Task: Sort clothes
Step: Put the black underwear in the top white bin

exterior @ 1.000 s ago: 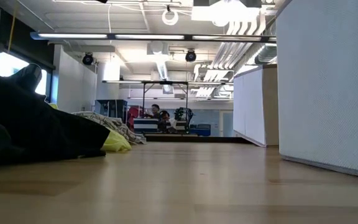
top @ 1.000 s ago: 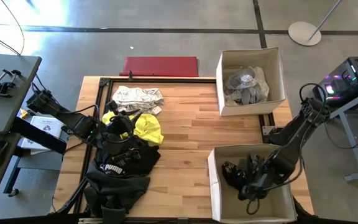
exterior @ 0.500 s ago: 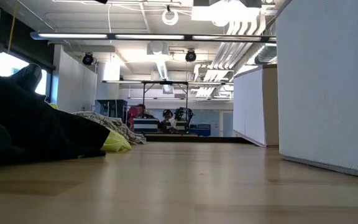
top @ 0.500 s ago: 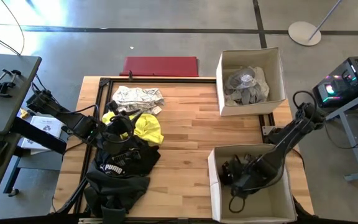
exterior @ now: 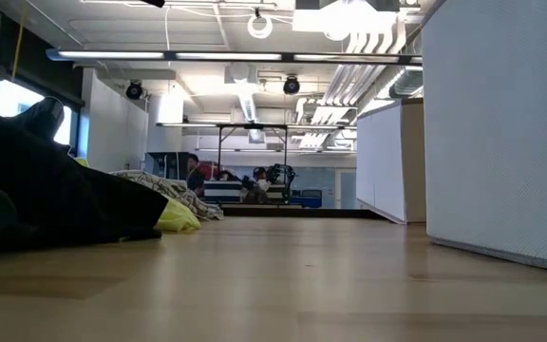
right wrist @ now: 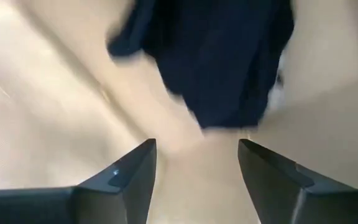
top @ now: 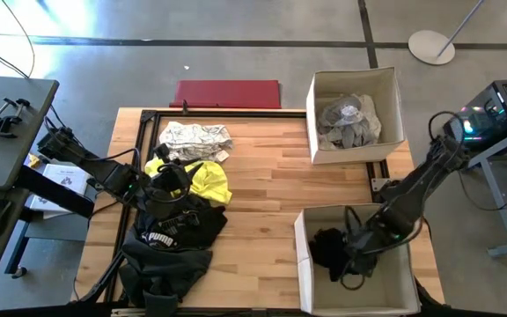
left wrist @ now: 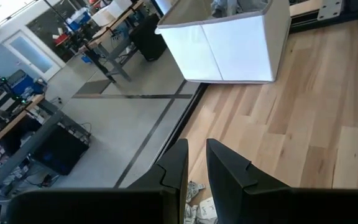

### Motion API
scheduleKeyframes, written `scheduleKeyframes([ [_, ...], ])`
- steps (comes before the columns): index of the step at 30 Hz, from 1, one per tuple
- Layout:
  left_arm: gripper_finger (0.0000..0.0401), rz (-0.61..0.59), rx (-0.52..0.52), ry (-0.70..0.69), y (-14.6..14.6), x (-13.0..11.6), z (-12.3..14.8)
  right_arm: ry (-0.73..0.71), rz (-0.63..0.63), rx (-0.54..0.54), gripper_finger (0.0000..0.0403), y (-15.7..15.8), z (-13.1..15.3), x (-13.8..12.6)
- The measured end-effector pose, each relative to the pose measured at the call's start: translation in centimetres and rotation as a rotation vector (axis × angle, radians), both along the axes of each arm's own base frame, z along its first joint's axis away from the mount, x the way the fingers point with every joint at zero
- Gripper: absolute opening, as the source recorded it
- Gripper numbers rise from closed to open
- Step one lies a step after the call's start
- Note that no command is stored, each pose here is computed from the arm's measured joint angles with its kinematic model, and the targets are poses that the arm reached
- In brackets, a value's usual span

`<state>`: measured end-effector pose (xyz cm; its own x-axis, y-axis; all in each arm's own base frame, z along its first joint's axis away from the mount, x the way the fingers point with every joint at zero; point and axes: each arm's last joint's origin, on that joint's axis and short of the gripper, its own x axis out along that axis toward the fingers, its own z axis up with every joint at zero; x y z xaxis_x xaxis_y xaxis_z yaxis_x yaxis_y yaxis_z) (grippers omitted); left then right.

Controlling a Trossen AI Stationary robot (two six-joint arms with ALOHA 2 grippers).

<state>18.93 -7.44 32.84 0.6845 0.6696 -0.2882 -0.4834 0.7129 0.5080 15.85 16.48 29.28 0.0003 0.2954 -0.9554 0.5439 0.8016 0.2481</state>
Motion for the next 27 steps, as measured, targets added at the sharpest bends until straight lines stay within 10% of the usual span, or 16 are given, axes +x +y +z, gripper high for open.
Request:
scheduleKeyframes([
  [8,0.0045,-0.08,-0.002,0.055,-0.3,0.2,0.0,-0.876,0.215,-0.055,0.0211,1.1,4.3,2.9],
  [13,0.0045,-0.122,0.014,0.042,-0.7,0.3,0.8,-1.275,0.373,-0.282,0.0211,1.4,6.8,4.7],
  [21,0.0062,-0.253,-0.187,0.012,-0.2,0.0,4.6,-1.499,0.527,-0.723,0.0211,-0.2,8.5,8.1],
  [27,0.0118,-0.165,-0.37,0.184,2.0,-0.6,3.3,-1.474,0.545,-0.815,0.0211,-2.2,6.4,13.0],
])
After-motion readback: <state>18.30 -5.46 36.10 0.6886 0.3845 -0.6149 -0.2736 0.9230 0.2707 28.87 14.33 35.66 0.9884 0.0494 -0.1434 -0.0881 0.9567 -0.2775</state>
